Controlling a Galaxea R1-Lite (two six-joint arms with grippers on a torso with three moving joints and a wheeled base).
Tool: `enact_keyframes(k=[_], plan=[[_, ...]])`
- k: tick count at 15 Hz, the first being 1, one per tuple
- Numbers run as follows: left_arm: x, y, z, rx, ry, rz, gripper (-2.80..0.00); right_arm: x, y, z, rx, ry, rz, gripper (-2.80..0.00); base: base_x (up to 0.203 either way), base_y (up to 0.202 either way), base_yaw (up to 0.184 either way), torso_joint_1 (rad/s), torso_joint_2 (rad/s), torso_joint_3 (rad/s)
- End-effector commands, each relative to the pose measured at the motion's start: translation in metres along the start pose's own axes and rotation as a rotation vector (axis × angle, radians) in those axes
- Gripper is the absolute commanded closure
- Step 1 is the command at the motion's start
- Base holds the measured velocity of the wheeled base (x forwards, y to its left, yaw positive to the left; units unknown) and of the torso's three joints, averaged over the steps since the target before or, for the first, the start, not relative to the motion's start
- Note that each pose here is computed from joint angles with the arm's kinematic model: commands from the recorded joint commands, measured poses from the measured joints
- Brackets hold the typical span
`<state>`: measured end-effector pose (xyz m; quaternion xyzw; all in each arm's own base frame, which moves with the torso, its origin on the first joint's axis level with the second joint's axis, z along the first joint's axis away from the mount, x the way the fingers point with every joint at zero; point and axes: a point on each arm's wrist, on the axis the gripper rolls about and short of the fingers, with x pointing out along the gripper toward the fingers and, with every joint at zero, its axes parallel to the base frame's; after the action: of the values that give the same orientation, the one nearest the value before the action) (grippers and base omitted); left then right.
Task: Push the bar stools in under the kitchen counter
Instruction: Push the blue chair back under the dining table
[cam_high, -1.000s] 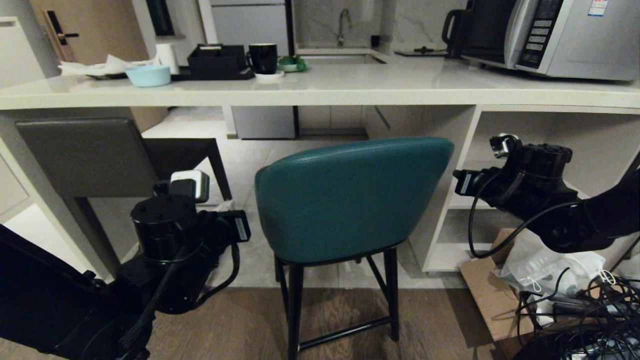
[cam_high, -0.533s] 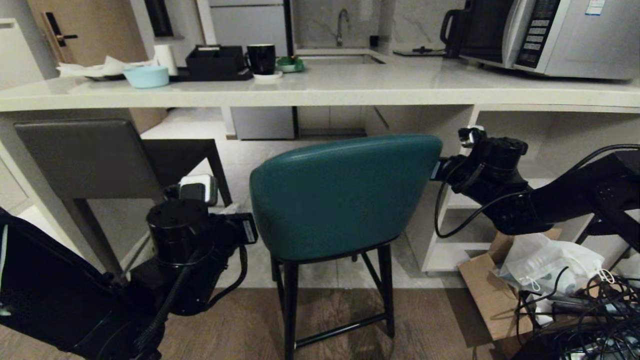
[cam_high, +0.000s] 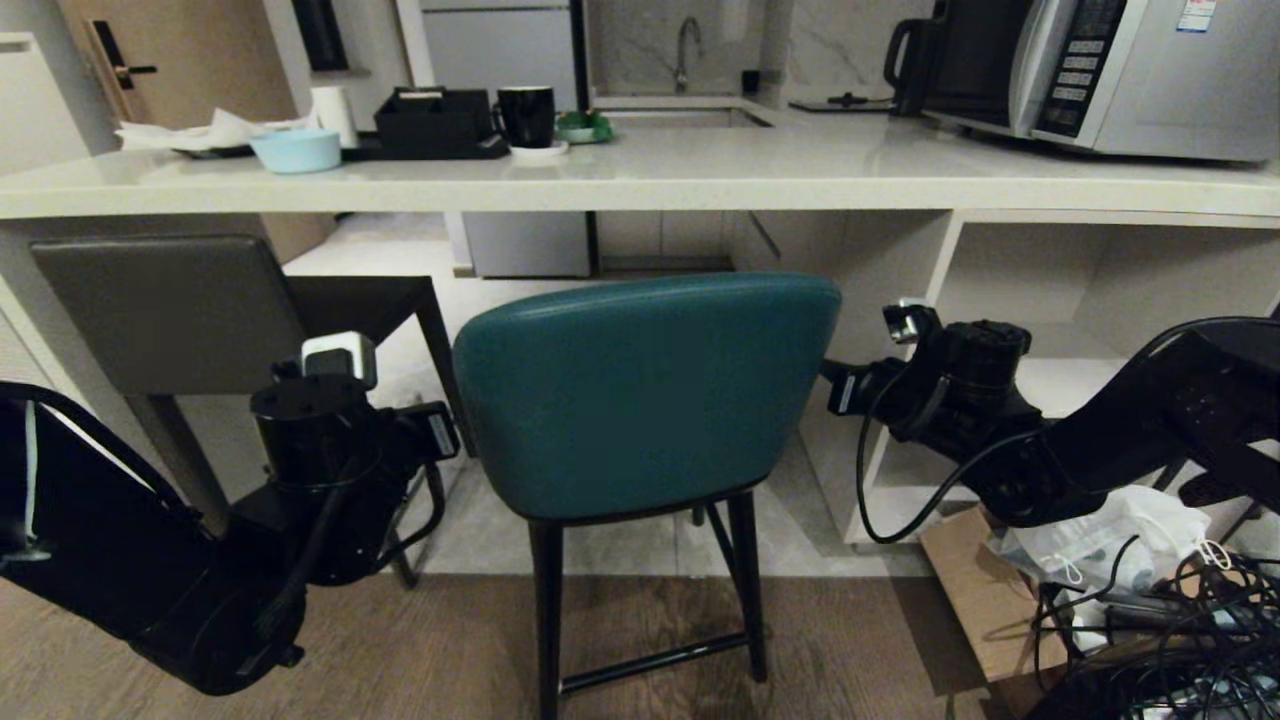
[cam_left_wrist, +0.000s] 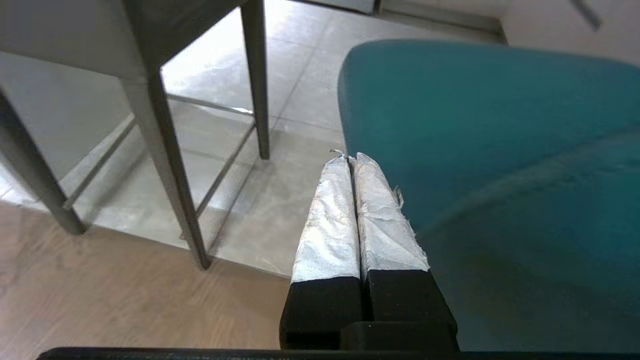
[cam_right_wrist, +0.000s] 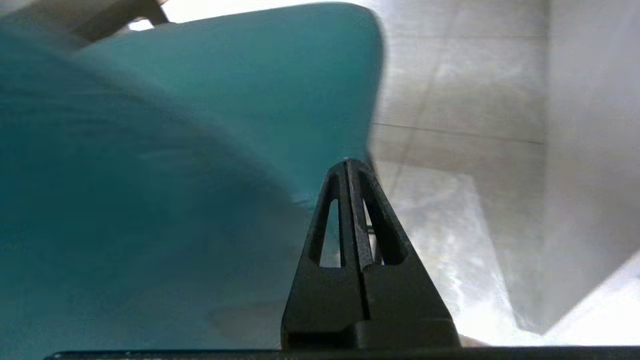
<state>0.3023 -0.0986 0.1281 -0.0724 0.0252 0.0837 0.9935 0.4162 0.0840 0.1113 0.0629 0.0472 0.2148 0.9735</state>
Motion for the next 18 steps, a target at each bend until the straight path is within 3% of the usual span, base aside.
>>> enact_keyframes(k=[1,2,5,9,12,18], plan=[[0.006,0.006,-0.004,0.001,0.005,0.026,0.0,-0.009,0.0,0.011,-0.004,-0.026,-0.004,0.0,0.0,0.0,0.0,0.0,0.0,0.0],[0.003,0.004,-0.003,0.0,0.004,0.017,0.0,-0.009,-0.009,0.011,-0.003,-0.028,-0.012,0.0,0.0,0.0,0.0,0.0,0.0,0.0],[-0.002,-0.003,-0.004,-0.001,0.004,0.007,0.0,-0.006,-0.039,0.01,-0.014,-0.044,0.103,0.0,0.0,0.0,0.0,0.0,0.0,0.0],[-0.003,-0.001,-0.007,0.001,0.006,0.048,0.0,0.023,-0.069,0.019,-0.05,-0.117,0.126,0.0,0.0,0.0,0.0,0.0,0.0,0.0],[0.0,0.0,-0.012,-0.008,-0.001,0.078,0.0,0.047,-0.066,0.021,-0.062,-0.122,0.205,0.0,0.0,0.0,0.0,0.0,0.0,0.0],[0.019,0.017,-0.022,0.003,0.011,0.156,0.0,0.057,-0.027,0.021,-0.079,-0.117,0.383,0.0,0.0,0.0,0.0,0.0,0.0,0.0]])
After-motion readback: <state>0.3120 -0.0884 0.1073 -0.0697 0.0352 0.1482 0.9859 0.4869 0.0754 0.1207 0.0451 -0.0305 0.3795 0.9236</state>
